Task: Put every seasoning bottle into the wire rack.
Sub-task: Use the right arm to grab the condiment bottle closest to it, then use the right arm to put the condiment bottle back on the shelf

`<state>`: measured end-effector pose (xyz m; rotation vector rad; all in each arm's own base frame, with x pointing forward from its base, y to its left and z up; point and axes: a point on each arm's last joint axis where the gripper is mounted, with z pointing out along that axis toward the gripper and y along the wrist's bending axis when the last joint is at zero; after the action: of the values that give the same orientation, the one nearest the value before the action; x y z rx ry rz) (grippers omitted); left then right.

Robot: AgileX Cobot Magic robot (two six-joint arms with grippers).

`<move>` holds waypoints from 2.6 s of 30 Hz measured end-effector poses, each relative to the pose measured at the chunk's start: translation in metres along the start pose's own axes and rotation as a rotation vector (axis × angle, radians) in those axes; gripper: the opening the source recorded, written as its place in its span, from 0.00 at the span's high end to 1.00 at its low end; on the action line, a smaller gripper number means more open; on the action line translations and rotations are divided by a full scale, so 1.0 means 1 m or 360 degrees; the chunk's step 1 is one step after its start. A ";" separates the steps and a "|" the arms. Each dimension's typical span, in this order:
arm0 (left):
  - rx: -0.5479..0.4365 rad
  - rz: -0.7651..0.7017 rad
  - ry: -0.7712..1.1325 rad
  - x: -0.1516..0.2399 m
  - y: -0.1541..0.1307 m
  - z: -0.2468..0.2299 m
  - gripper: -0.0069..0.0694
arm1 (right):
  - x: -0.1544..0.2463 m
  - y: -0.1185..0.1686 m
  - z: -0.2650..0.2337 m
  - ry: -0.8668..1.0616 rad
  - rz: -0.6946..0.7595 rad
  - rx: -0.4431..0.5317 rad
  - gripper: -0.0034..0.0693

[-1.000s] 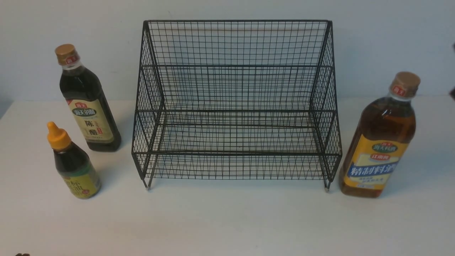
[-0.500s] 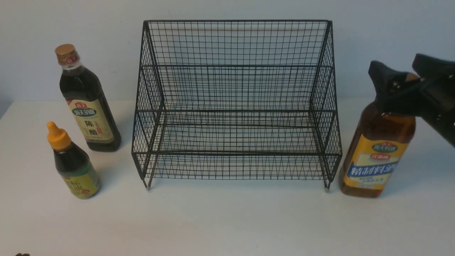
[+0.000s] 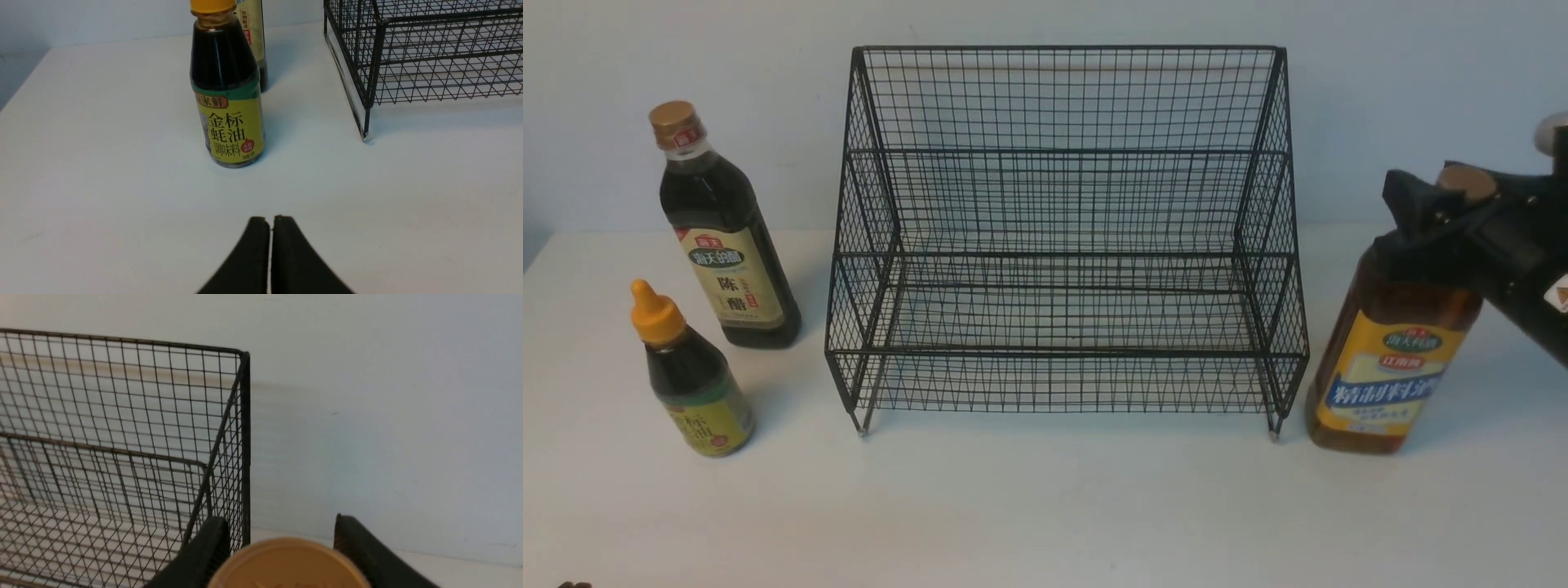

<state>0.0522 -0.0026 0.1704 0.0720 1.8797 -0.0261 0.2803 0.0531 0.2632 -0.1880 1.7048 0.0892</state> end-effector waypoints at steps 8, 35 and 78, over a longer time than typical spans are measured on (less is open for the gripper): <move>0.0000 0.0000 0.0000 0.000 0.000 0.000 0.92 | -0.069 -0.002 -0.028 0.0080 0.0041 -0.0045 0.53; 0.0000 0.0000 0.0000 0.000 0.000 0.000 0.92 | -0.200 0.048 0.043 -0.0272 0.0179 -0.0281 0.53; 0.0000 0.0000 0.0000 0.000 0.000 0.000 0.92 | -0.125 0.067 0.110 0.0627 0.0189 -0.0245 0.53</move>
<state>0.0522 -0.0026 0.1704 0.0720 1.8797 -0.0261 0.3920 0.1469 0.3677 -0.2300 2.1033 0.2878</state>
